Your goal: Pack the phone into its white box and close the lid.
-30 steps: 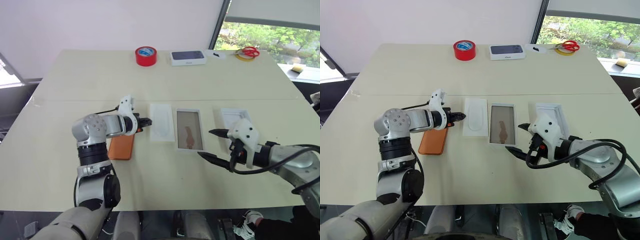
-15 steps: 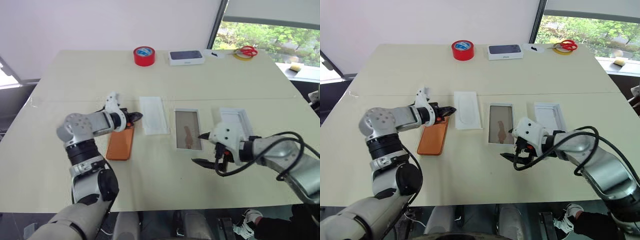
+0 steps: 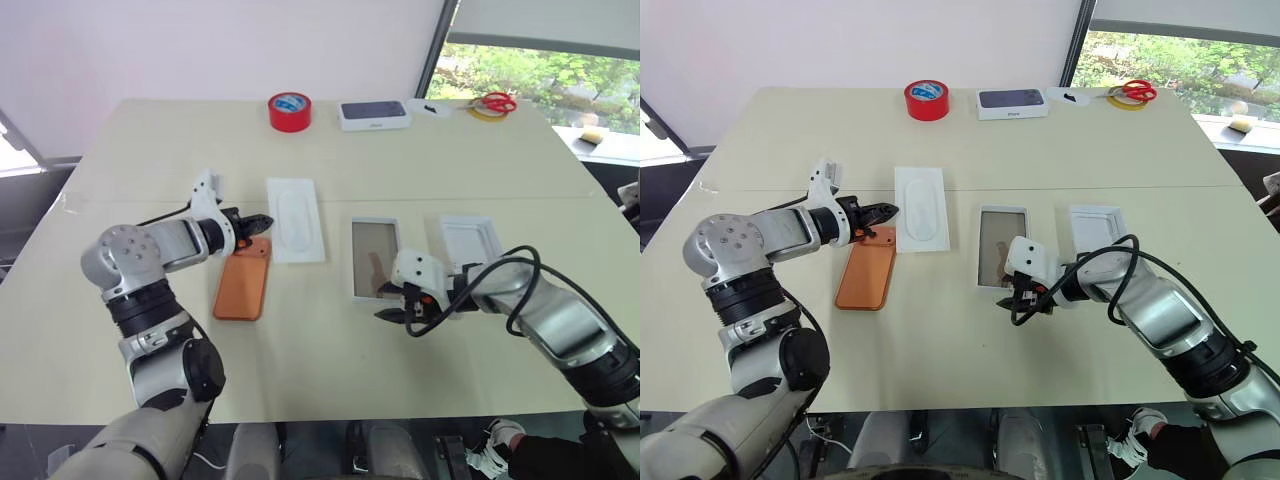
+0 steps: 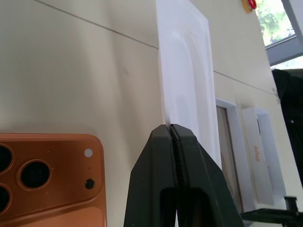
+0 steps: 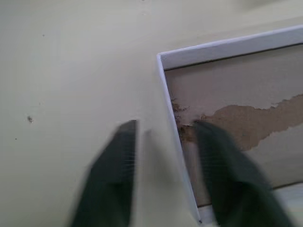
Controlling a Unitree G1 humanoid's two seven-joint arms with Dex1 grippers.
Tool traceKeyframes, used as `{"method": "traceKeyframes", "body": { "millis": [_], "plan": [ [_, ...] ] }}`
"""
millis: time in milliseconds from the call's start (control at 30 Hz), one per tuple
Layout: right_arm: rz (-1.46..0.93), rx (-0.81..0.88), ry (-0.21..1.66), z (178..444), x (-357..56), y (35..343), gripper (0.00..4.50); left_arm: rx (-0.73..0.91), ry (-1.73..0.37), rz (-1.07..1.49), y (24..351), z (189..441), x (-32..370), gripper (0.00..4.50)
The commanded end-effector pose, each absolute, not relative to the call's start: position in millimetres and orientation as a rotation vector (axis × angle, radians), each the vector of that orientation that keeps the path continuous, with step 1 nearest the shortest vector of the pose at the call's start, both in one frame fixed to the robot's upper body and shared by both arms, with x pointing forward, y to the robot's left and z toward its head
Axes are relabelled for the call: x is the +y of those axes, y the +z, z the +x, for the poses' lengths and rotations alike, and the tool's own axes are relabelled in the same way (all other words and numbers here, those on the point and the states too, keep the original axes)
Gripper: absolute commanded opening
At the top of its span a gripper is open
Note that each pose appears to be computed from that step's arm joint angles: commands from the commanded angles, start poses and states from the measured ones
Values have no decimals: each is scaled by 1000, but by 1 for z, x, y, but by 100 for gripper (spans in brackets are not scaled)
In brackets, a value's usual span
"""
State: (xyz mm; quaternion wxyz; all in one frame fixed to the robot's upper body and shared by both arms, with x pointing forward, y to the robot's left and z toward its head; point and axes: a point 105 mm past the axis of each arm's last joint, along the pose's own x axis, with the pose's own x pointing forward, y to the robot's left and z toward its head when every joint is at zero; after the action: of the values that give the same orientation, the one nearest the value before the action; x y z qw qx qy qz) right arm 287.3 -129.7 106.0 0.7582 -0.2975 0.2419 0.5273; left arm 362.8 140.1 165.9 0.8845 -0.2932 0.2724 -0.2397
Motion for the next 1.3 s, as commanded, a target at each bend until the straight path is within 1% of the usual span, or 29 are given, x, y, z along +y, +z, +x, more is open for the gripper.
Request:
{"method": "traceKeyframes", "body": {
  "millis": [33,67,233,433,633,767,867,933,967,1000,1133,1300],
  "plan": [
    [-692,471,1178,288,-124,114,9,527,-511,-599,174,360,145,0],
    [-695,465,1186,287,-123,114,4,527,-503,-601,174,360,147,0],
    [-729,419,1249,282,-114,115,4,492,-481,-629,182,364,155,0],
    [-736,324,1379,275,-72,121,4,439,-455,-627,199,370,169,0],
    [-796,316,1343,294,-52,113,4,453,-471,-617,196,367,162,0],
    [-780,284,1353,296,-45,121,4,468,-488,-622,190,364,153,0],
    [-754,262,1318,300,-48,131,95,478,-510,-626,186,361,143,0],
    [-740,231,1253,307,-54,140,187,483,-521,-623,183,359,138,0],
    [-725,207,1214,311,-60,147,253,491,-527,-619,180,358,134,0],
    [-701,187,1186,311,-67,155,294,502,-531,-605,177,356,131,0],
    [-644,165,1116,305,-94,171,294,533,-558,-571,167,348,117,0],
    [-629,182,1050,303,-115,173,294,576,-588,-536,154,339,102,0]
  ]
}}
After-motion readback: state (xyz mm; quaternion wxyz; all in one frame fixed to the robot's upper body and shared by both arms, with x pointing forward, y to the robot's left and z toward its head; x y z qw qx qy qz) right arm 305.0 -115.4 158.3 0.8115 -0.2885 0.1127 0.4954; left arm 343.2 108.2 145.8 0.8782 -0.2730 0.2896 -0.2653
